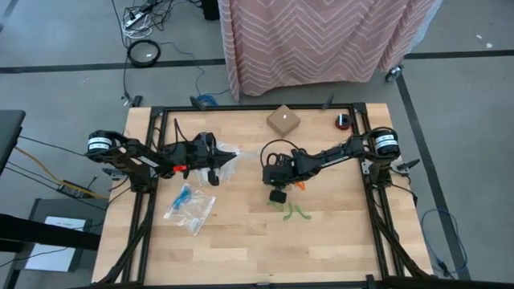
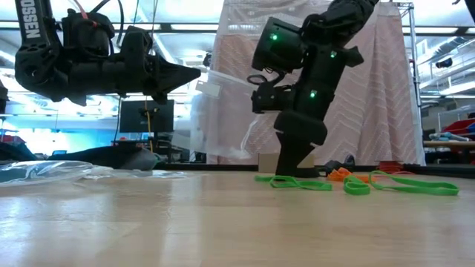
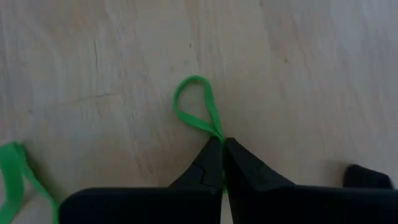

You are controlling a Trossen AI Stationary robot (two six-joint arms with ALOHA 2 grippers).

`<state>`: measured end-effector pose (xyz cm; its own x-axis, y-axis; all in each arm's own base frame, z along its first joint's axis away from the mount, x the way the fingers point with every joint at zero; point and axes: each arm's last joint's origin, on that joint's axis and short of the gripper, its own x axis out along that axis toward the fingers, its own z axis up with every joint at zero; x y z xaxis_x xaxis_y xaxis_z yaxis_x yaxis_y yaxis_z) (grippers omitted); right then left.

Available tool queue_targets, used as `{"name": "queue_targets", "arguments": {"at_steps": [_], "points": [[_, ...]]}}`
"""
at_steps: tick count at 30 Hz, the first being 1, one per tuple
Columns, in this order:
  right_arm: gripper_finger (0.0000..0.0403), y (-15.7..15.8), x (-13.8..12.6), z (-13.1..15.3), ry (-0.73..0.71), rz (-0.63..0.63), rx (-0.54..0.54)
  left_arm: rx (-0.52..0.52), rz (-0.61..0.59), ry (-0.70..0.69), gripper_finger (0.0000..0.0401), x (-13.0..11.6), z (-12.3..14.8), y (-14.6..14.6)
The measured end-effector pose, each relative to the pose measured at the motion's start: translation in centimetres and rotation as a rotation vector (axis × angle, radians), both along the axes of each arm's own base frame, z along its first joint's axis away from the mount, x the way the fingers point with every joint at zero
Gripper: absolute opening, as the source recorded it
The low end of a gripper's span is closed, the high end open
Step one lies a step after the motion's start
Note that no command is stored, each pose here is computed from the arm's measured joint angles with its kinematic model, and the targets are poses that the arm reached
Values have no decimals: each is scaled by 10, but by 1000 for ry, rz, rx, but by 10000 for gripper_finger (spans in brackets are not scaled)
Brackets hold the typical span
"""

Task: Sort rubber bands
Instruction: Put the green rubber band into the transparent zip bag

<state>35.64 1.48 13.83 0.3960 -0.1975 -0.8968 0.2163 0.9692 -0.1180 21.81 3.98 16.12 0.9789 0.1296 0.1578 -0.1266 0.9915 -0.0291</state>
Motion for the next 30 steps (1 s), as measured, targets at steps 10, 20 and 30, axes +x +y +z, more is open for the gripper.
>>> {"name": "queue_targets", "arguments": {"at_steps": [10, 20, 30], "points": [[0, 28, -10, 68, -278, 40, -66, -1, 1, 0, 2, 0, 0, 0], [0, 21, -12, 140, -636, 116, -340, -46, -7, -7, 2, 0, 0, 0], [0, -17, -5, 135, -629, 72, -347, -65, -11, -15, 2, 0, 1, 0]]}}
